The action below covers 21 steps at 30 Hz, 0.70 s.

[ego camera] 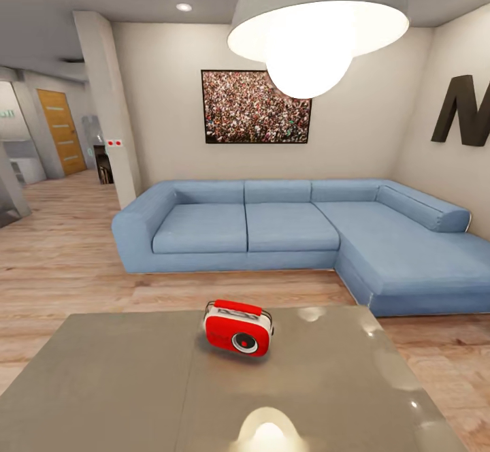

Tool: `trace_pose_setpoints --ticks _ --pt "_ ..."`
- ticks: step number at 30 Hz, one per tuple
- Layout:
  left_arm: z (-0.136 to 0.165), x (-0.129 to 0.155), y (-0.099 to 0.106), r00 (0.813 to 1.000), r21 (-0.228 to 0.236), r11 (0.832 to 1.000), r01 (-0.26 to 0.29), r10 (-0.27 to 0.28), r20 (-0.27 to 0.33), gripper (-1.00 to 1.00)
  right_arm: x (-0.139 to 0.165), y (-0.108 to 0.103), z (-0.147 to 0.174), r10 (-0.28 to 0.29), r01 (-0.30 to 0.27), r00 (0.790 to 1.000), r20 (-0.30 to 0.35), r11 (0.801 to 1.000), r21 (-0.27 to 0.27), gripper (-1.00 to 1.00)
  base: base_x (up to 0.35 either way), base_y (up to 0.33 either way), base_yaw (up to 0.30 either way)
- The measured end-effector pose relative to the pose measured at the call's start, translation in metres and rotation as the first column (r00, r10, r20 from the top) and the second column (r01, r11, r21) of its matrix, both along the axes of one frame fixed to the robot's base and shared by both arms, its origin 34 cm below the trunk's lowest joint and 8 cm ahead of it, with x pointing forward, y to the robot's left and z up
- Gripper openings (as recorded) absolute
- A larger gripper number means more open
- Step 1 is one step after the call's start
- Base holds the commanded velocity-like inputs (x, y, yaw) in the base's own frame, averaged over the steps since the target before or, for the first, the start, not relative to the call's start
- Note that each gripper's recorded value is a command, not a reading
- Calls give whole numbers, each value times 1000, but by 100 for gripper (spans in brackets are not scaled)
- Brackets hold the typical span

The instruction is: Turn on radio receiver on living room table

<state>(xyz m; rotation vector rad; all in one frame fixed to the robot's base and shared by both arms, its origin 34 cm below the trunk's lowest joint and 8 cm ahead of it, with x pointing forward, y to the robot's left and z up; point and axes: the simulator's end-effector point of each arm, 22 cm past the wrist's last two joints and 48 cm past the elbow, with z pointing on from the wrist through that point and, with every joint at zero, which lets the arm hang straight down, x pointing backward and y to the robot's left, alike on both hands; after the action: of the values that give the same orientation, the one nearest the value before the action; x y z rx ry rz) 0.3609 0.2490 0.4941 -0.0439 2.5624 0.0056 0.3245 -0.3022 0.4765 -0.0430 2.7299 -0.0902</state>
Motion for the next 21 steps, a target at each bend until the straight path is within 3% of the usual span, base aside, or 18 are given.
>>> trace_pose_setpoints --ticks 11,21 --pt "0 0 0 1000 0 1000 0 0 0 100 0 0 0 0 0 1000 0 1000 0 100 21 0 0" --pt "0 0 1 1000 1 1000 -3 3 0 100 0 0 0 0 0 1000 0 1000 0 100 197 0 0"
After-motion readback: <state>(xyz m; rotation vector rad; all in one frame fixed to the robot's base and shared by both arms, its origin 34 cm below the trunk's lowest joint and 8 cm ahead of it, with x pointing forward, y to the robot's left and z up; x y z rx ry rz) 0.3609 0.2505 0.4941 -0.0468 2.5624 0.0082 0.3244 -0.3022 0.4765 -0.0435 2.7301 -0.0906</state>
